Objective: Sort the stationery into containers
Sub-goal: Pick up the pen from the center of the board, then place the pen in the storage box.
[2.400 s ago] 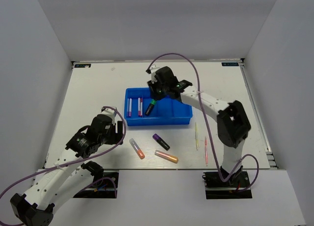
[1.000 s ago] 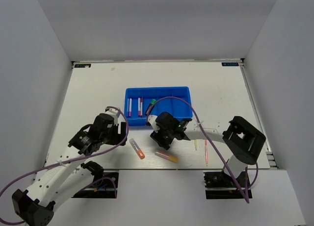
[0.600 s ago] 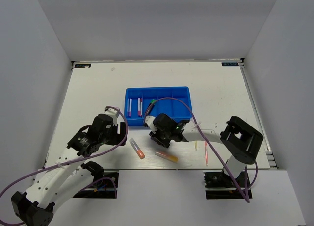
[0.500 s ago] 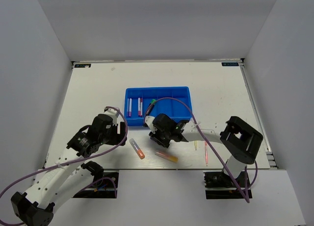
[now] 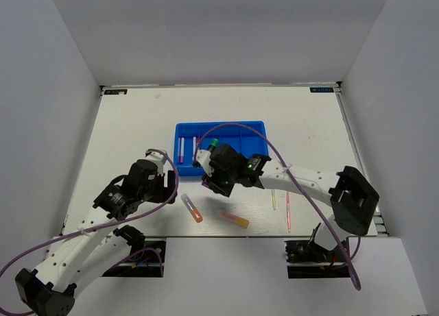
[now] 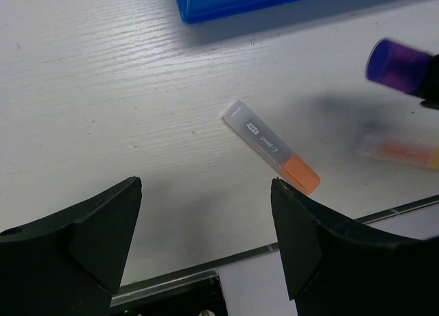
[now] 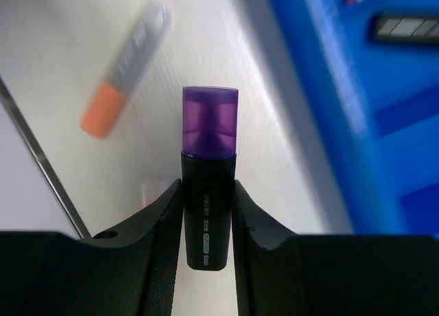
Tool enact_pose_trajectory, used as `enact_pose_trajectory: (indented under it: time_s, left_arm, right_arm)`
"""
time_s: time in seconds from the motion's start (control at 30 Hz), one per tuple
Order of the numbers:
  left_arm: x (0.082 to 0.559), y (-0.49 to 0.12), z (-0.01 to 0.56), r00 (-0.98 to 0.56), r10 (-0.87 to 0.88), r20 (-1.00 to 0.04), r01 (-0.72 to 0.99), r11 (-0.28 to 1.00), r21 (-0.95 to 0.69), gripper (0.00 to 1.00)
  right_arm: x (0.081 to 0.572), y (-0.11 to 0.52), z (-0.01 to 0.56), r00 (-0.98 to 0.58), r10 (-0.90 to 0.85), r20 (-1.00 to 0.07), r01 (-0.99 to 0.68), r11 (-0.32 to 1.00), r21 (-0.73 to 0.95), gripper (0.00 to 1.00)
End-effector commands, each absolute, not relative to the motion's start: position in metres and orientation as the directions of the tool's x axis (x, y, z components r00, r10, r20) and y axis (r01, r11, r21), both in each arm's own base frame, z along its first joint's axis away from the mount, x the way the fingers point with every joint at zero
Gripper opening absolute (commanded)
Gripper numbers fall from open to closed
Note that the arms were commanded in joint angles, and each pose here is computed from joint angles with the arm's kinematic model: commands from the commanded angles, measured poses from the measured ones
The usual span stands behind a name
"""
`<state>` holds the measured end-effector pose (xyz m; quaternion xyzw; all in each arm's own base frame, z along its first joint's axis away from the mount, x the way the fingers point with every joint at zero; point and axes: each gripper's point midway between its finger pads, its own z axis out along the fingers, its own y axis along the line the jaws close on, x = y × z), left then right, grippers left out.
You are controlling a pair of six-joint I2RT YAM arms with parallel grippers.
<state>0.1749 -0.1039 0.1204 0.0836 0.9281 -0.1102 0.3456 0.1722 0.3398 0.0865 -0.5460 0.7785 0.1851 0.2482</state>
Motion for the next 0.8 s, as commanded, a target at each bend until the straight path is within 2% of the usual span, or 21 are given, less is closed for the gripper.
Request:
enact_pose_trajectory:
  time_s: [0.0, 0.2, 0.33, 0.47, 0.6, 0.77]
  left_arm:
    - [0.176, -0.104, 0.121, -0.745, 0.075, -0.663, 0.231, 0.961, -0.150, 0.85]
    - [0.177, -0.105, 0.120, -0.748, 0.075, -0.660, 0.229, 0.962, -0.150, 0.81]
    - [0.177, -0.104, 0.119, -0.747, 0.079, -0.660, 0.230, 0.962, -0.146, 0.81]
    - [0.177, -0.103, 0.118, -0.751, 0.075, -0.656, 0.221, 0.965, -0.143, 0.81]
    - [0.176, -0.103, 0.117, -0.754, 0.076, -0.653, 0.222, 0.964, -0.143, 0.81]
    - [0.177, -0.104, 0.116, -0.755, 0.079, -0.650, 0.223, 0.964, -0.143, 0.81]
  right_arm:
    - [0.182, 0.358, 0.144, -0.218, -0.696, -0.684, -0.948, 0.316, -0.019, 0.05]
    - [0.245, 0.374, 0.201, -0.176, -0.611, -0.772, -0.852, 0.487, -0.190, 0.00]
    - [0.290, 0.381, 0.209, -0.199, -0.576, -0.793, -0.768, 0.594, -0.239, 0.00]
    - [0.325, 0.398, 0.216, -0.244, -0.512, -0.824, -0.722, 0.663, -0.199, 0.00]
    - [0.353, 0.405, 0.184, -0.419, -0.427, -0.802, -0.661, 0.748, -0.052, 0.00]
    - [0.368, 0.404, 0.153, -0.530, -0.375, -0.760, -0.613, 0.790, 0.037, 0.01]
